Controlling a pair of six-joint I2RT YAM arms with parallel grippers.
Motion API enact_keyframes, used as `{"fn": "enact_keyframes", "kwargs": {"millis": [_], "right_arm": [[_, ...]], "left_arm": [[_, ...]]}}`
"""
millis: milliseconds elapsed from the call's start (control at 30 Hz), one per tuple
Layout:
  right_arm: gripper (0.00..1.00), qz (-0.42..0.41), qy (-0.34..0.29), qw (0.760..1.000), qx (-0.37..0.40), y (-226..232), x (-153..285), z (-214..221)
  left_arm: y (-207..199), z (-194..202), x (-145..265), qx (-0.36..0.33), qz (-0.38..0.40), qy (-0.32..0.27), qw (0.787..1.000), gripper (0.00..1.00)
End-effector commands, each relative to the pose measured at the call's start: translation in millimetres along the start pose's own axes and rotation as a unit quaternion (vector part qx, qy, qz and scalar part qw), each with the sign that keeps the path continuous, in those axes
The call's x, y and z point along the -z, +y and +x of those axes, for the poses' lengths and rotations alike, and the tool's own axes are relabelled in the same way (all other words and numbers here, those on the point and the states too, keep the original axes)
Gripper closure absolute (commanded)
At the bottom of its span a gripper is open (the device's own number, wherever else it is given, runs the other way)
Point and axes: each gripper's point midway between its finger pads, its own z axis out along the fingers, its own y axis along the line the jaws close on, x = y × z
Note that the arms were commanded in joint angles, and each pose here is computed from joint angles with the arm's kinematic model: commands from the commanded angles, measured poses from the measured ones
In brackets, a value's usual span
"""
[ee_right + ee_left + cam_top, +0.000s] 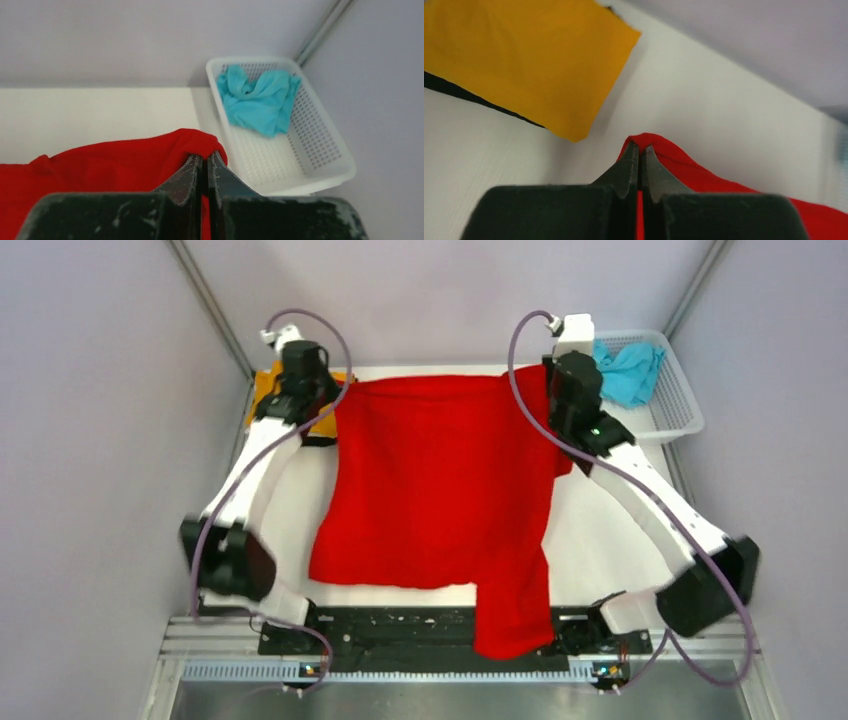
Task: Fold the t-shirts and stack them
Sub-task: Flatten out the tshirt
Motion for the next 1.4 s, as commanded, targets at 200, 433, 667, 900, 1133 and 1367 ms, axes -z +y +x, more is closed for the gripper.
{"fn": "enact_keyframes", "kwargs": {"millis": [200, 433, 667, 900, 1133, 1367], "right_arm": [[0.48, -0.184, 0.181, 0.954, -0.15, 115, -200, 157], [0.01, -0.185, 0.185, 0.946, -0.194, 108, -169, 157], [0.01, -0.275, 0.251, 0.893, -0.254, 142, -113, 202], [0.01, -0.287, 0.291, 0.865, -0.292, 164, -104, 244], [0.01, -0.286, 0.276, 0.868, -0.296, 181, -140, 254], [0.01, -0.305, 0.241, 0.87, -0.303, 203, -181, 248]], "left_arm": [[38, 80, -220, -0.061, -0.164, 0.102, 0.979, 0.02], [-9, 74, -167, -0.049, -0.028, 0.087, 0.995, 0.01], [-15, 146, -101, -0.056, 0.004, 0.169, 0.984, 0.01], [-3, 227, -70, -0.072, -0.002, 0.27, 0.96, 0.01], [23, 291, -50, -0.08, -0.022, 0.326, 0.942, 0.01], [59, 326, -37, -0.088, -0.055, 0.357, 0.928, 0.01]]}}
